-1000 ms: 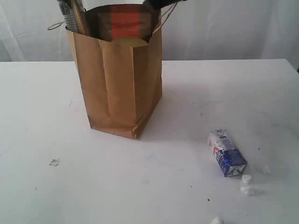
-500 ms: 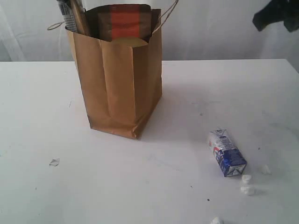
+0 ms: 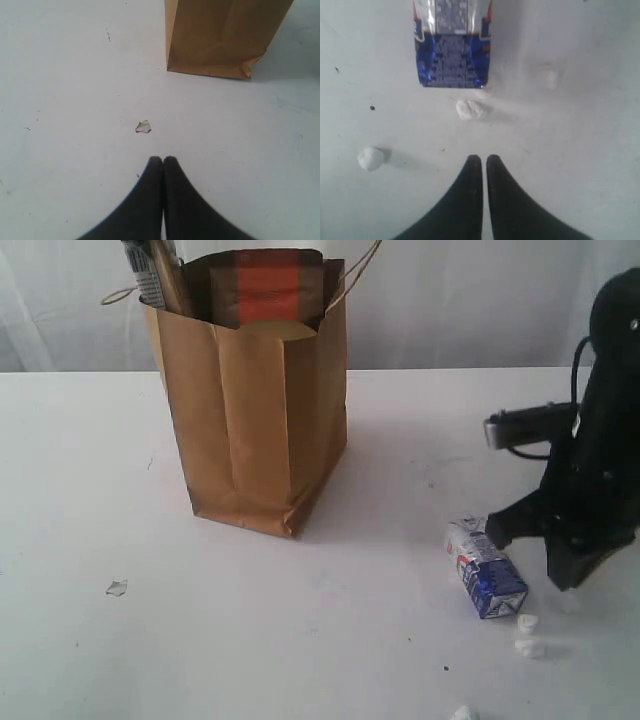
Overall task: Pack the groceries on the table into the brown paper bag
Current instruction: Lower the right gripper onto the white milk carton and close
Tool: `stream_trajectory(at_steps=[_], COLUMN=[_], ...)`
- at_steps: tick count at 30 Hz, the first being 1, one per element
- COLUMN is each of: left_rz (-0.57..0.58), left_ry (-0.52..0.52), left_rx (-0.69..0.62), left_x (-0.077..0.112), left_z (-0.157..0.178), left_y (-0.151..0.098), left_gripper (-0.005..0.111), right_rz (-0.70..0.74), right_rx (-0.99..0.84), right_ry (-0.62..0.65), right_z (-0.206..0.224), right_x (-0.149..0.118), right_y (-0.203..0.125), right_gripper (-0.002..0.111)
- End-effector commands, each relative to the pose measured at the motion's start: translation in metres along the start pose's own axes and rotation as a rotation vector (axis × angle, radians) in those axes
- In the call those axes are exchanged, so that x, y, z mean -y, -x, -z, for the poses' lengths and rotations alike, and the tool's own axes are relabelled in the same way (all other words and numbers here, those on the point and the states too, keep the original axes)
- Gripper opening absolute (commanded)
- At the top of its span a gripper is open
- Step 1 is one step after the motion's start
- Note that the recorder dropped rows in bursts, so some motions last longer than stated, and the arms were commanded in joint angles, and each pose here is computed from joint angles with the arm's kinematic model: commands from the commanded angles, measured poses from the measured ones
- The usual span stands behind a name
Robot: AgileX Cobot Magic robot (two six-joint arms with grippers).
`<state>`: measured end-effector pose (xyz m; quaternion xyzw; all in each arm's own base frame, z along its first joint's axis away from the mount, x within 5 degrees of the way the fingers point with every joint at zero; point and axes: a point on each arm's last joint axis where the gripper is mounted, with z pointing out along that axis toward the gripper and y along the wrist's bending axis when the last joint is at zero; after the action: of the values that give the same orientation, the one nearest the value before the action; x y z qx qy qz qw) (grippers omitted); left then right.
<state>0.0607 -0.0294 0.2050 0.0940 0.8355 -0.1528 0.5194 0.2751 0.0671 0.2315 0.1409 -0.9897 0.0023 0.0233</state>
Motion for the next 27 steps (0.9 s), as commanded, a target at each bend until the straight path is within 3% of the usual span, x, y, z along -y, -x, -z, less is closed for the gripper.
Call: stream_trajectory(at_steps=[1,11,21,27], left_rz=[0.009,0.009,0.009,0.009], left_ry=[-0.007,-0.007,-0.007,-0.007], left_rx=[0.001,0.001,0.001,0.001], left_x=[0.001,0.001,0.001,0.001], left_z=[0.0,0.0,0.0,0.0], left_y=[-0.001,-0.001,-0.001,-0.001], left_gripper=[0.0,0.0,0.0,0.0], right_rz=[-0.012,-0.031,-0.046,-0.006], right_rx=[-0.025,0.085,0.35,0.355], right_ry=[0.008,0.036,0.089,0.072], right_z=[-0.02,-0.022,-0.023,-0.043], right_x=[0.001,-0.001,-0.005,-0.004], right_y=[0.0,0.012,0.039,0.052], right_gripper=[0.015,0.049,0.051,0.051])
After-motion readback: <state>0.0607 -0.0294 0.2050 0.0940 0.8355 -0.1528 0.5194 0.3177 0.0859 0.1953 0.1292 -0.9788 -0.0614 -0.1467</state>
